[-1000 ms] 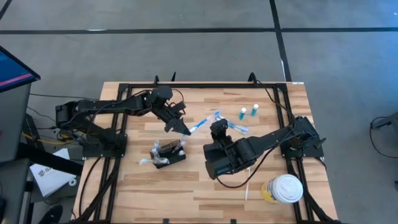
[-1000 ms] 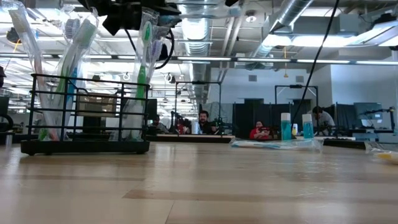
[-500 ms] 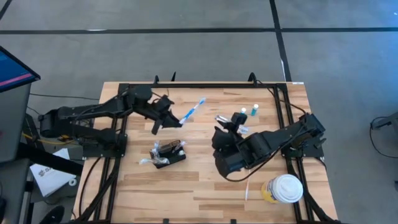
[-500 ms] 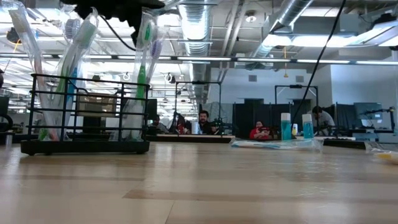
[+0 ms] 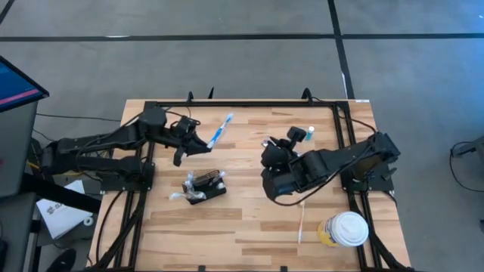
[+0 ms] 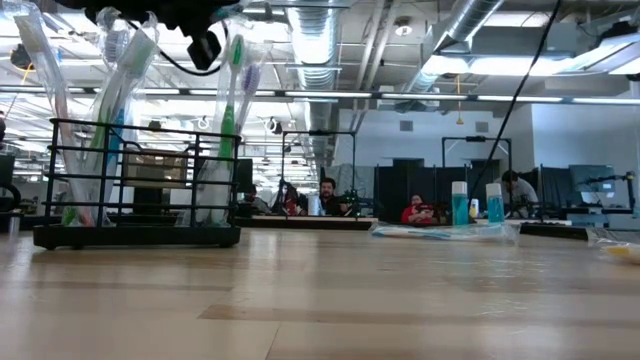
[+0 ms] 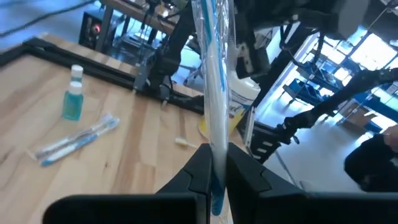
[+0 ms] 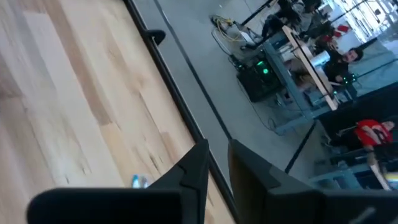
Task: Pick & Place toothbrushing station
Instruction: Put the left blue toothbrush into the top right section of the mesh organizer
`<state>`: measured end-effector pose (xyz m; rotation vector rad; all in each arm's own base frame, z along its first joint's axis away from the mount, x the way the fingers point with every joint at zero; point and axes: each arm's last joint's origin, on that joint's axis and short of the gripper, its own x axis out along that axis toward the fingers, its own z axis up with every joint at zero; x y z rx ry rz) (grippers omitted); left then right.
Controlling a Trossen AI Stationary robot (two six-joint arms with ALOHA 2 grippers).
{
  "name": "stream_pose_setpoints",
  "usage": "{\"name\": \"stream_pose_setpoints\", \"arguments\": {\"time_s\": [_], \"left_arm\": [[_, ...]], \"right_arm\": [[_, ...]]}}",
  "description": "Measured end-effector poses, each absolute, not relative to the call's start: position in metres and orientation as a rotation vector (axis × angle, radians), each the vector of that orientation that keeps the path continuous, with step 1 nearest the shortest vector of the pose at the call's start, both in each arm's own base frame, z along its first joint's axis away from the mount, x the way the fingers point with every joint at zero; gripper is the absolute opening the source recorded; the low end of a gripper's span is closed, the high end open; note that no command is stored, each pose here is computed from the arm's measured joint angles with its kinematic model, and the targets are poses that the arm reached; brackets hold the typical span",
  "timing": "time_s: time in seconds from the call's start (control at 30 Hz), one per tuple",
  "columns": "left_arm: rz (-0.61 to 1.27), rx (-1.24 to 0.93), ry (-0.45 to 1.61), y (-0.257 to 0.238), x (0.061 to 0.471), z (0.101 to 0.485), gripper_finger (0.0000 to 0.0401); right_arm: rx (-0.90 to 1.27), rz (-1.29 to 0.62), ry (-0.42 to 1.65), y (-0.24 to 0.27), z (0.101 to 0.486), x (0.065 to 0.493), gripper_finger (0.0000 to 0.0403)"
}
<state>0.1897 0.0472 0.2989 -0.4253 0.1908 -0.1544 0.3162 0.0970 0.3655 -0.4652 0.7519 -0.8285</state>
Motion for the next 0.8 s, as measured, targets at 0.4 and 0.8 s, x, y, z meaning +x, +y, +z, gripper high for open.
{"name": "stream_pose_setpoints", "arguments": {"time_s": [0.4, 0.8], "left_arm": [[-0.127, -0.381, 0.166, 0.049, 0.192, 0.300, 0.0016], [-0.084, -0.335, 0.143, 0.049, 0.193, 0.301, 0.0017]], "right_arm": [[-0.243, -0.821, 0.526, 0.067, 0.319, 0.274, 0.0004], [-0.085, -0.356, 0.013, 0.038, 0.317, 0.292, 0.0001]]}}
